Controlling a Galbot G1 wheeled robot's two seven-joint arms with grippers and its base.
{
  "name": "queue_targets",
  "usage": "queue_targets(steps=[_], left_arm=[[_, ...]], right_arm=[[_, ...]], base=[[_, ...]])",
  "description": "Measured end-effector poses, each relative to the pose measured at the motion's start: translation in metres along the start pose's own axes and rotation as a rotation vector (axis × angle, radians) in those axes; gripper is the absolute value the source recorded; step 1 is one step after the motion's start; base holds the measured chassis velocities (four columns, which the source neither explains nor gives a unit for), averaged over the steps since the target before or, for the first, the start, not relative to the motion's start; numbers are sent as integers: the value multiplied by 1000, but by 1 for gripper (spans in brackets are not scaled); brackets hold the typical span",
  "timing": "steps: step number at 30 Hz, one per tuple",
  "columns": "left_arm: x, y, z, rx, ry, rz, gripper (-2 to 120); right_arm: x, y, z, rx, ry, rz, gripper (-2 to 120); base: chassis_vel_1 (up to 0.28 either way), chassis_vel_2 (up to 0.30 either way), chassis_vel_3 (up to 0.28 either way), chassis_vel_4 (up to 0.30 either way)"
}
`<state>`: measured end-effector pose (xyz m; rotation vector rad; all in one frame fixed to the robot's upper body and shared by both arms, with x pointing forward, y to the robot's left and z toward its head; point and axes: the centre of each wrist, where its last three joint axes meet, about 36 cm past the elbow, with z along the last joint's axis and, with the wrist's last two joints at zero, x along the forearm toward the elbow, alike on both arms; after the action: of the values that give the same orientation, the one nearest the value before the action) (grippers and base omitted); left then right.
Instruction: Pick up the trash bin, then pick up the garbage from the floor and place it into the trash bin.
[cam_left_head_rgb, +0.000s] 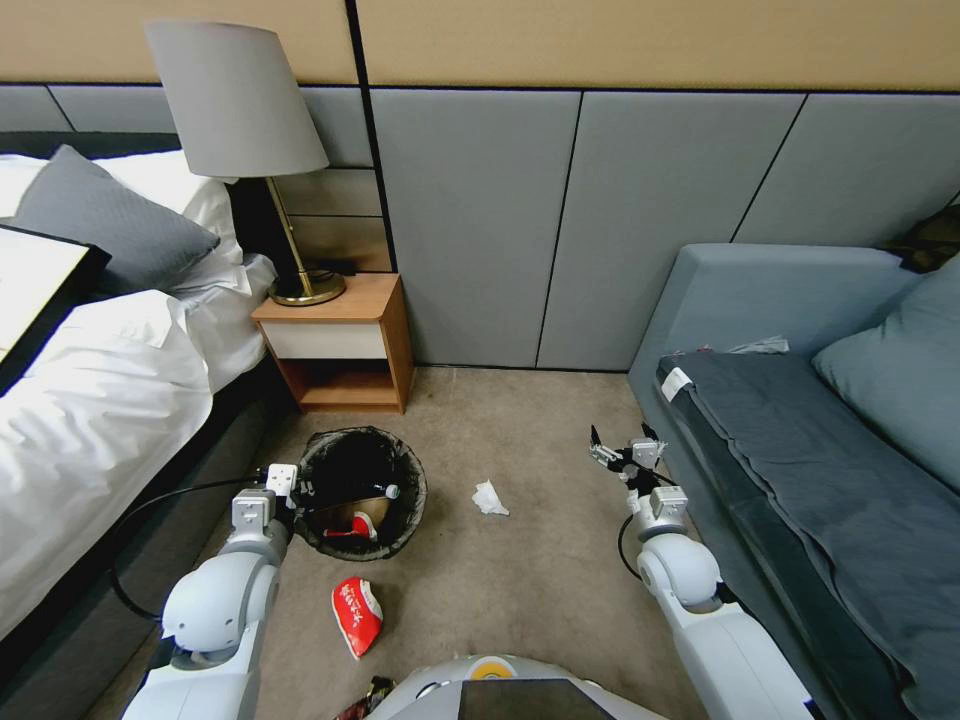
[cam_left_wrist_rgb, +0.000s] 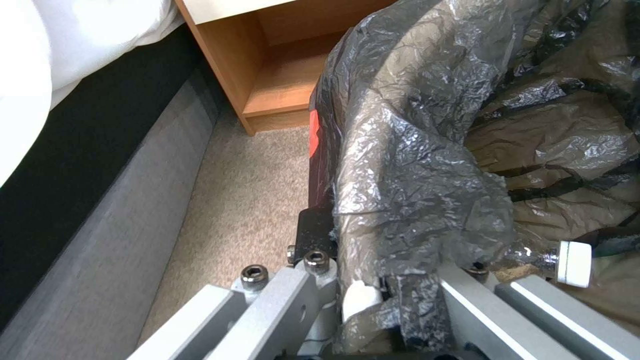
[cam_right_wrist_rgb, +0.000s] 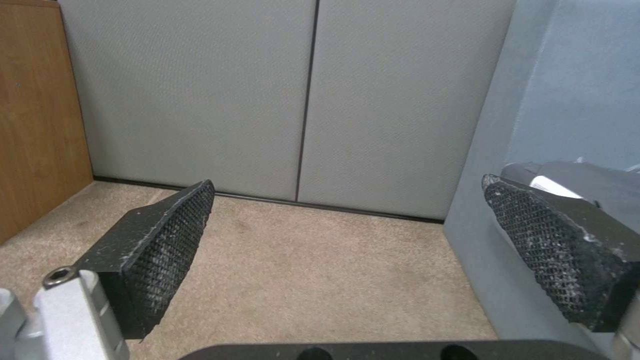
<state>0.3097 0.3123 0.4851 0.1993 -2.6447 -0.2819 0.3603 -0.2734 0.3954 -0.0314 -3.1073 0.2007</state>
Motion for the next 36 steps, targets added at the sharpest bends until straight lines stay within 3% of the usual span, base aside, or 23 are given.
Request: queue_targets(steps=[36], left_arm=[[-1, 0, 1, 2, 5, -3, 0]], right_arm=[[-3, 0, 0, 22, 15, -17, 100]], base=[[-43, 44, 40, -44]])
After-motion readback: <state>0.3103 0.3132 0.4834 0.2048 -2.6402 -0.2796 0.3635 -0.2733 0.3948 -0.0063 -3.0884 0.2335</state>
